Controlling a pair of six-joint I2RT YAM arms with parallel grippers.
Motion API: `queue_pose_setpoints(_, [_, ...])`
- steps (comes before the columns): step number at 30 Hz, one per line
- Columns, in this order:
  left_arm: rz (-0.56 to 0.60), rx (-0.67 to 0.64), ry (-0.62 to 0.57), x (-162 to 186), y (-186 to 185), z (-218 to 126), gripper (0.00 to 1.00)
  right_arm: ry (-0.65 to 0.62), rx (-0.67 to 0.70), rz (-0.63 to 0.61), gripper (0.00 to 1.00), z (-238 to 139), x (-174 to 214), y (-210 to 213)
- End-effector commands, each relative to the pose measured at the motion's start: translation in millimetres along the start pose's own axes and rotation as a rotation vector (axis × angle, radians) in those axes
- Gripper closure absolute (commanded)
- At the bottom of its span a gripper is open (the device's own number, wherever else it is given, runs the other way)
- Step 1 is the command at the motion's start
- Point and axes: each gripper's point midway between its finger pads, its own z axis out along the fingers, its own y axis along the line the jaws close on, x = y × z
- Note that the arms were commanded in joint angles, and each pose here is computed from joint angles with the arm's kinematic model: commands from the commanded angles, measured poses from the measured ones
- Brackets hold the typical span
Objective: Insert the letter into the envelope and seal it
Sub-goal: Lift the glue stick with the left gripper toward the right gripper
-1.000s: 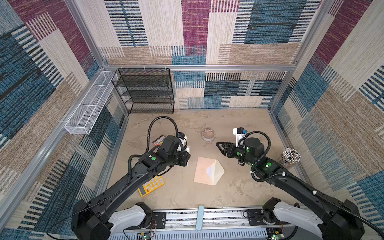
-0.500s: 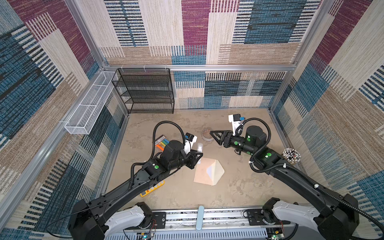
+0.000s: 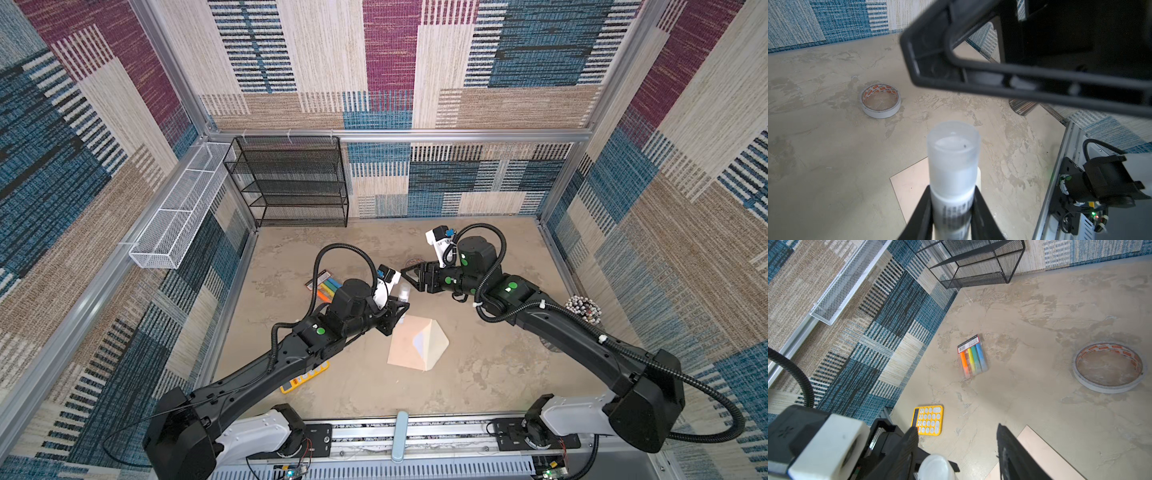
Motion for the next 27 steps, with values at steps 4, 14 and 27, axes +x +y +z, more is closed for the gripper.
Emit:
queue_pose_setpoints(4, [0.050, -0.065, -0.081, -19.1, 10.3, -1.5, 0.84, 0.048, 0.012, -0.025, 0.36, 8.0, 7.6, -0.5])
queue_pose_setpoints(14, [0.064, -0.079, -0.075, -19.3, 12.0, -1.5, 0.84, 0.073, -0.001, -0.027, 0.48, 15.1, 12.1, 2.9])
queue_pose_setpoints(27, [0.058, -0.111, -0.071, -20.7, 17.1, -3.2, 0.85, 0.096, -0.021, -0.041, 0.43, 19.3, 15.7, 15.8])
